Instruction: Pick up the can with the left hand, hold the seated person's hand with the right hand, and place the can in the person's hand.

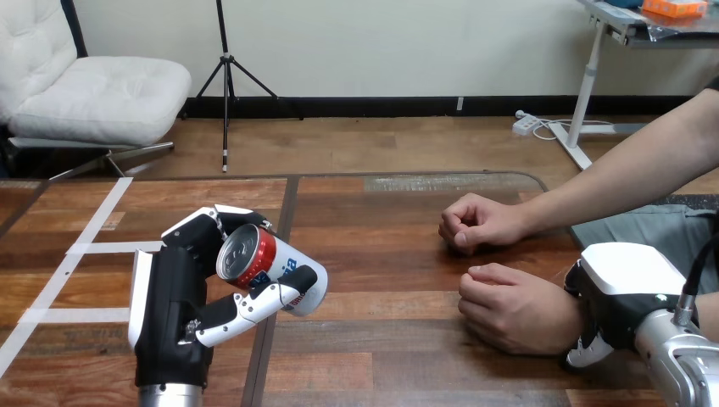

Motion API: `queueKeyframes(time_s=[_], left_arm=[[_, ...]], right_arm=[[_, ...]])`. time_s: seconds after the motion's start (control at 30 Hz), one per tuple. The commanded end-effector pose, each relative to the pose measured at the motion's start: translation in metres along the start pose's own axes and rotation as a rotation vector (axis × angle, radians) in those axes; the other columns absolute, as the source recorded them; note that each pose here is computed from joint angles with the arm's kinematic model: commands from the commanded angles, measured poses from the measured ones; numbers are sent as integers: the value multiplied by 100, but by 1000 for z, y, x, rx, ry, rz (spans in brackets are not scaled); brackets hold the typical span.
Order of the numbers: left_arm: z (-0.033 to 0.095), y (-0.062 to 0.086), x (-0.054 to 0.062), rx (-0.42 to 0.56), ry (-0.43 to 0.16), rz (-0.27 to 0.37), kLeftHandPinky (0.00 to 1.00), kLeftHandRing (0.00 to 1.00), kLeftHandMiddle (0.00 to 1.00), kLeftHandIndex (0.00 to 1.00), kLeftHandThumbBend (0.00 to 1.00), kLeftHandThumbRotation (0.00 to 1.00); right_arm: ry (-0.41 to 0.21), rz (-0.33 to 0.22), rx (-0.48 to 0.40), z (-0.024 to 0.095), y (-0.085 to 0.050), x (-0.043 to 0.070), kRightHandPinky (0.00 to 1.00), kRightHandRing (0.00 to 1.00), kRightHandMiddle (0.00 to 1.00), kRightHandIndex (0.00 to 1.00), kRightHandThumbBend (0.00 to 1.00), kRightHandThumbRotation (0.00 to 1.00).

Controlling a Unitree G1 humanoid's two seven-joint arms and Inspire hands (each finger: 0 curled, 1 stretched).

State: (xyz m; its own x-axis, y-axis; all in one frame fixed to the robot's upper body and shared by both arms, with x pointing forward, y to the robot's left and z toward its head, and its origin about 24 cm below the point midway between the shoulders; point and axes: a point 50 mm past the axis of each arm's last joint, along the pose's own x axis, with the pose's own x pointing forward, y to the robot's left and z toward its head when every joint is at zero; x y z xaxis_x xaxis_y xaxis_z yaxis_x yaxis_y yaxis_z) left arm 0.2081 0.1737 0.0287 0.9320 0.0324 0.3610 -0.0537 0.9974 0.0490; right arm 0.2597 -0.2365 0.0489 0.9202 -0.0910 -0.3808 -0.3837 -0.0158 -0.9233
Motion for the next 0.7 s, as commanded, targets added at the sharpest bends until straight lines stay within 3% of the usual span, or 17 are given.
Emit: queueKeyframes(time_s=[0.0,0.23,0.43,0.67], left_arm=[[17,-4,19,-11,-108,-14,38,39,42,44,73,0],[16,-6,20,-11,-103,-20,38,39,42,44,73,0],[15,-8,20,-17,-102,-25,38,40,42,44,74,0],[14,-10,21,-25,-102,-31,38,40,42,44,74,0]], right_arm=[[23,-36,29,-8,-12,-4,27,37,46,49,79,0],[7,-96,18,-7,-23,-9,29,38,46,49,78,0],[-8,-150,30,-6,-31,-13,24,34,42,48,74,0],[-21,-173,40,-5,-40,-18,20,29,38,47,82,0]])
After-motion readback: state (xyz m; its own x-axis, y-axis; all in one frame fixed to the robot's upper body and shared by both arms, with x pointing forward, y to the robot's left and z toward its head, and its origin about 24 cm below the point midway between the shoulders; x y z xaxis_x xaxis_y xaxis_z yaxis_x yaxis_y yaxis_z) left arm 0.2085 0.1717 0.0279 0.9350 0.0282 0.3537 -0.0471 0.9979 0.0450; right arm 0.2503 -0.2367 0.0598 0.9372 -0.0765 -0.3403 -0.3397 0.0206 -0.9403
